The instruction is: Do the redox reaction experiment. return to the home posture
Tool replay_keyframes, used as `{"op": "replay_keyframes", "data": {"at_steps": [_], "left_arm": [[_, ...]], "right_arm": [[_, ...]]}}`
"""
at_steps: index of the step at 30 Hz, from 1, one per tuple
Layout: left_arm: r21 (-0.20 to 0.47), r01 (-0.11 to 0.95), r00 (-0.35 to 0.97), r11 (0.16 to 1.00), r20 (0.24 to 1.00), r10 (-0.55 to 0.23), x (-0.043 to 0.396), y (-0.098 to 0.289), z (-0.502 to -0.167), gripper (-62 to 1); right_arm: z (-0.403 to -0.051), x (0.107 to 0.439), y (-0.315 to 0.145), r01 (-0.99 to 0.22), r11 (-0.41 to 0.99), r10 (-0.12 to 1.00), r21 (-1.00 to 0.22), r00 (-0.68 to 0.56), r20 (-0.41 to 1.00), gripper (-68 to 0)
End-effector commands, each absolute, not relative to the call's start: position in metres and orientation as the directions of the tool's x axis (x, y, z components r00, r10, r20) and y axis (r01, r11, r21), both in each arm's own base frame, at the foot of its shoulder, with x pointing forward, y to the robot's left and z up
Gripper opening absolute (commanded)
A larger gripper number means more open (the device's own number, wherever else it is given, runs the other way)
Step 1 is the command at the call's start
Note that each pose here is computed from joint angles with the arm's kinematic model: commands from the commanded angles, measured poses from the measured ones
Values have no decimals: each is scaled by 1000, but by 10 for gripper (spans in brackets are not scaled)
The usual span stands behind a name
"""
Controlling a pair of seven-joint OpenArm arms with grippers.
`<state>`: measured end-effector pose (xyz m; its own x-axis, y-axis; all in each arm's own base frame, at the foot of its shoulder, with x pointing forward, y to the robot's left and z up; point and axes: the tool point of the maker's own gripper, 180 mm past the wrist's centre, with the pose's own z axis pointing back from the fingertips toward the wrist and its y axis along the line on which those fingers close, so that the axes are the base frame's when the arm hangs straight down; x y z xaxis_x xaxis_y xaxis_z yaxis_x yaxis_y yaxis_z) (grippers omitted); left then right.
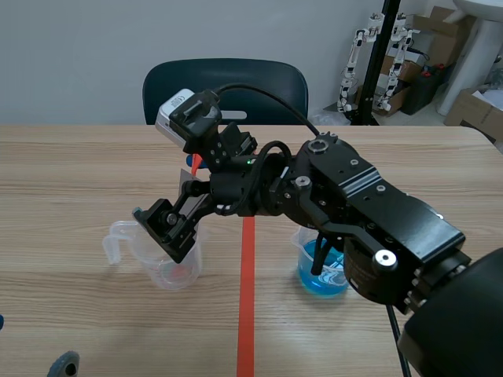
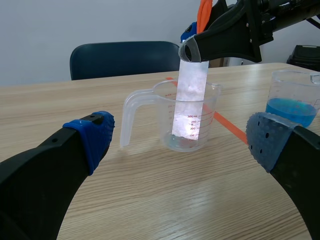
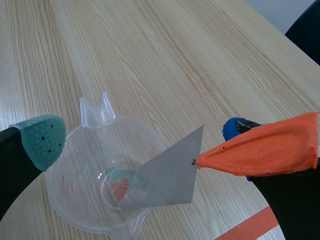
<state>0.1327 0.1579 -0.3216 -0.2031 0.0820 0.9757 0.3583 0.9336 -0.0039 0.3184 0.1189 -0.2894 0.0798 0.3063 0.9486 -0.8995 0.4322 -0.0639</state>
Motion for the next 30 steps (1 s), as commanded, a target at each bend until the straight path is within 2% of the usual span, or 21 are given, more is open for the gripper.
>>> {"op": "replay_keyframes", "data": {"at_steps": [1,30], "left_arm": [[-3,363,-230,932,969,92,135,158,-315,-54],[-3,363,-229,932,969,92,135,158,-315,-54]], "right_arm": [[-275,324,122,-900,429,282,-80,49,958,4],[-277,324,122,-900,429,289,-80,52,956,4]]}}
